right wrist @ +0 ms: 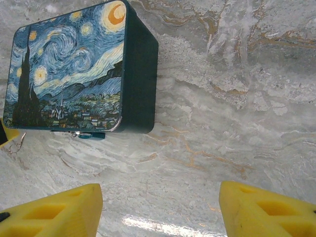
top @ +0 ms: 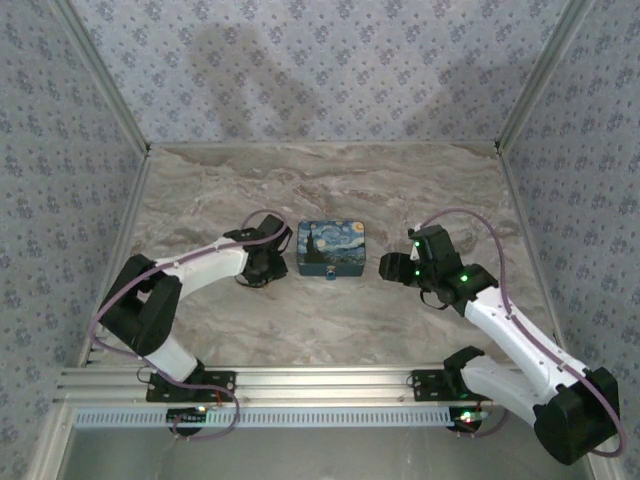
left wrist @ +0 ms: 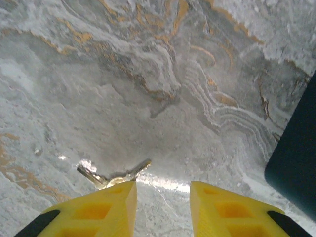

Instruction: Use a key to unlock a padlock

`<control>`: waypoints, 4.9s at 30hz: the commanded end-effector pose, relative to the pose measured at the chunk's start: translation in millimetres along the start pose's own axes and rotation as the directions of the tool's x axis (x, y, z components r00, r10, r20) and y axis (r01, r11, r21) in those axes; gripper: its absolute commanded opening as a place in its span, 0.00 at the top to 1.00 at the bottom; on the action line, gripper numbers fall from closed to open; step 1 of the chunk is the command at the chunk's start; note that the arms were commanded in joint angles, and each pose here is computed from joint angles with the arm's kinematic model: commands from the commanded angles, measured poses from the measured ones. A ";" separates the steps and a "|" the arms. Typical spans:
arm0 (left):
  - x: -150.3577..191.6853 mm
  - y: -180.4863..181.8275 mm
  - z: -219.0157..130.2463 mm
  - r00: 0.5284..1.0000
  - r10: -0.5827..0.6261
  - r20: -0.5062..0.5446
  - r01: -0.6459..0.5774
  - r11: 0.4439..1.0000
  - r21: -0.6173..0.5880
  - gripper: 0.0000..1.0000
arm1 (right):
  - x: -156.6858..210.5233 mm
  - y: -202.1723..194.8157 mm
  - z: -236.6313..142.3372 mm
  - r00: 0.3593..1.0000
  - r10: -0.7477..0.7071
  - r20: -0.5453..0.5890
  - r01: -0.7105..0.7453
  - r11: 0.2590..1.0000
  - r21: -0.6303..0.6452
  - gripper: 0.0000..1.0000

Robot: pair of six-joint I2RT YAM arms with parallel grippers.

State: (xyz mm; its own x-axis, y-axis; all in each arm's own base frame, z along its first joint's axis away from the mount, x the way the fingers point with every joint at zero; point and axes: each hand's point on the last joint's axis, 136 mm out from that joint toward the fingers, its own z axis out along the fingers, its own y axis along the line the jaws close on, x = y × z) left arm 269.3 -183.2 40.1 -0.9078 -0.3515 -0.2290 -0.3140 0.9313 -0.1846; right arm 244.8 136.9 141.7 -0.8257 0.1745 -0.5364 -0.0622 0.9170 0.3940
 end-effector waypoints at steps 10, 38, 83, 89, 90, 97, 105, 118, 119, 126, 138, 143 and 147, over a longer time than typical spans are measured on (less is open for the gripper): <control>10.4 28.1 -1.4 1.000 0.024 0.020 -0.022 0.993 -0.118 0.65 | 0.6 -0.1 -1.1 1.000 0.021 0.009 -0.021 1.000 -0.016 0.34; 2.1 43.2 -17.0 0.995 0.052 0.082 -0.038 0.986 -0.161 0.56 | 4.0 -0.2 -5.6 0.999 0.032 0.016 -0.031 0.999 -0.037 0.34; 1.8 -131.4 -184.0 0.908 0.397 0.136 -0.396 0.701 0.593 1.00 | -44.0 106.0 -68.7 0.990 -0.074 0.124 0.126 0.861 -0.493 0.38; 17.5 -159.7 -227.1 0.872 0.443 0.209 -0.454 0.571 0.684 1.00 | -61.7 141.8 -91.7 0.994 -0.031 0.105 0.091 0.765 -0.638 0.50; 19.1 -162.5 -229.6 0.871 0.442 0.215 -0.456 0.563 0.689 1.00 | -63.9 144.1 -92.3 0.994 -0.022 0.103 0.084 0.761 -0.644 0.50; 29.0 -175.6 -239.2 0.870 0.430 0.240 -0.460 0.534 0.709 1.00 | -71.7 157.0 -90.2 0.992 -0.013 0.123 0.089 0.764 -0.639 0.57; 34.3 -181.4 -242.0 0.870 0.427 0.245 -0.459 0.525 0.717 1.00 | -71.7 167.9 -77.4 0.994 -0.022 0.104 0.083 0.775 -0.627 0.67; 39.0 -179.8 -246.2 0.872 0.420 0.252 -0.457 0.512 0.728 1.00 | -78.2 173.8 -69.3 0.993 -0.030 0.114 0.094 0.789 -0.608 0.92; 38.7 -179.4 -246.2 0.872 0.419 0.255 -0.459 0.513 0.725 1.00 | -78.0 174.6 -69.9 0.993 -0.034 0.112 0.096 0.786 -0.610 0.96; 28.0 -169.4 -250.3 0.880 0.369 0.298 -0.465 0.543 0.700 0.67 | -82.7 174.9 -82.7 0.990 -0.067 0.123 0.129 0.781 -0.611 1.00; 13.9 -154.5 -307.6 0.878 0.115 0.464 -0.477 0.270 0.836 0.21 | -101.9 187.0 -134.1 0.991 -0.095 0.097 0.136 0.724 -0.676 1.00; 20.9 -162.8 -333.9 0.853 0.076 0.516 -0.521 0.093 0.848 0.09 | -102.2 201.2 -153.2 0.996 -0.065 0.056 0.086 0.669 -0.738 1.00; 26.4 -166.3 -352.0 0.835 0.050 0.548 -0.548 -0.021 0.836 0.05 | -100.0 211.9 -165.7 0.997 -0.060 0.039 0.068 0.631 -0.773 1.00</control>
State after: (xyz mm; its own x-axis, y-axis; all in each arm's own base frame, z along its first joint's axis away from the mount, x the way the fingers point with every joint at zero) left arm 212.6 -312.4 358.2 -0.6958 -0.2442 -0.6754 0.6295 0.2454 -0.7372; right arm 236.3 248.8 379.8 -0.7856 0.1419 -0.6022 -0.5146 0.3905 0.7634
